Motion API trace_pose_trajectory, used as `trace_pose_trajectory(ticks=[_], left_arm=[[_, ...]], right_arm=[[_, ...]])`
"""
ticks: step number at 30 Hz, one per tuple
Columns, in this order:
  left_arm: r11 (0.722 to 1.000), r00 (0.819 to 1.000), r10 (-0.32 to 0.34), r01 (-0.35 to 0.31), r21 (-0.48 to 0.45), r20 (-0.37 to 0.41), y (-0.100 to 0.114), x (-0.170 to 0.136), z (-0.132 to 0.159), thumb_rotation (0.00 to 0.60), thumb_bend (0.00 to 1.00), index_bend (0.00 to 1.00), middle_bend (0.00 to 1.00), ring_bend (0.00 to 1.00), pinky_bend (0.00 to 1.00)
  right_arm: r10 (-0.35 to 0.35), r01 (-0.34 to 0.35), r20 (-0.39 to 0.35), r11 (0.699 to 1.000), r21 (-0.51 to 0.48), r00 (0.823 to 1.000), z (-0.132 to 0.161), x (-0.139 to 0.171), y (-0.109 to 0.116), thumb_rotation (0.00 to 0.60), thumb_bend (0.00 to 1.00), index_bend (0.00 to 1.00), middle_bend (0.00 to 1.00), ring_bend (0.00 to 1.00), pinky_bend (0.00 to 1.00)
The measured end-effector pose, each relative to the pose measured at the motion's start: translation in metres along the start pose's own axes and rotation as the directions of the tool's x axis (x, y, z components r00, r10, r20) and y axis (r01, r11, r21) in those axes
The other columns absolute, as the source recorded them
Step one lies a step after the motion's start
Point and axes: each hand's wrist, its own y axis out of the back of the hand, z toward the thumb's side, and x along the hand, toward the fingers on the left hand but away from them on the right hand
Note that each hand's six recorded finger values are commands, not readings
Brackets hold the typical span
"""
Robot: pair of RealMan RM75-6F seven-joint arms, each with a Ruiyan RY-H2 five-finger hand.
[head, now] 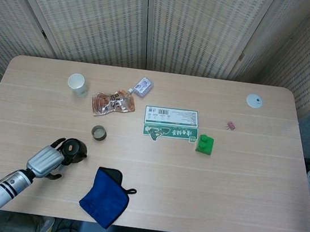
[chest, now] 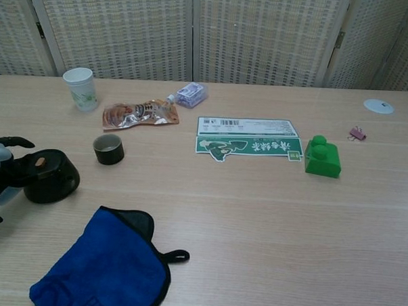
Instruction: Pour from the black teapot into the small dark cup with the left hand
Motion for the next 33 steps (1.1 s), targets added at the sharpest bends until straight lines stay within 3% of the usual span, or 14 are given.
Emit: trace_pose_trajectory(ticks=[8,33], left_arm=[[0.999,0.999,0.032,-0.032,-0.034,-0.003,0.015,0.012,-0.003,0.600,0.21,0.85,0.89,0.76,0.01],[0.979,0.987,0.118,-0.134,-0.155,-0.109,0.051,0.035,-0.022,0.600,0.05,0.91,0.95,0.82,0.01]], right_arm=[[-0.003,0.003,0.008,1.000,-0.006,1.000,-0.003,-0.001,0.000,0.600,0.17,0.19,0.22,0.18,0.25],[-0.006,0.007,0.035,1.000,-0.014,0.999,-0.011,-0.007,-0.005,0.600,0.17,0.19,0.22,0.18,0.22]])
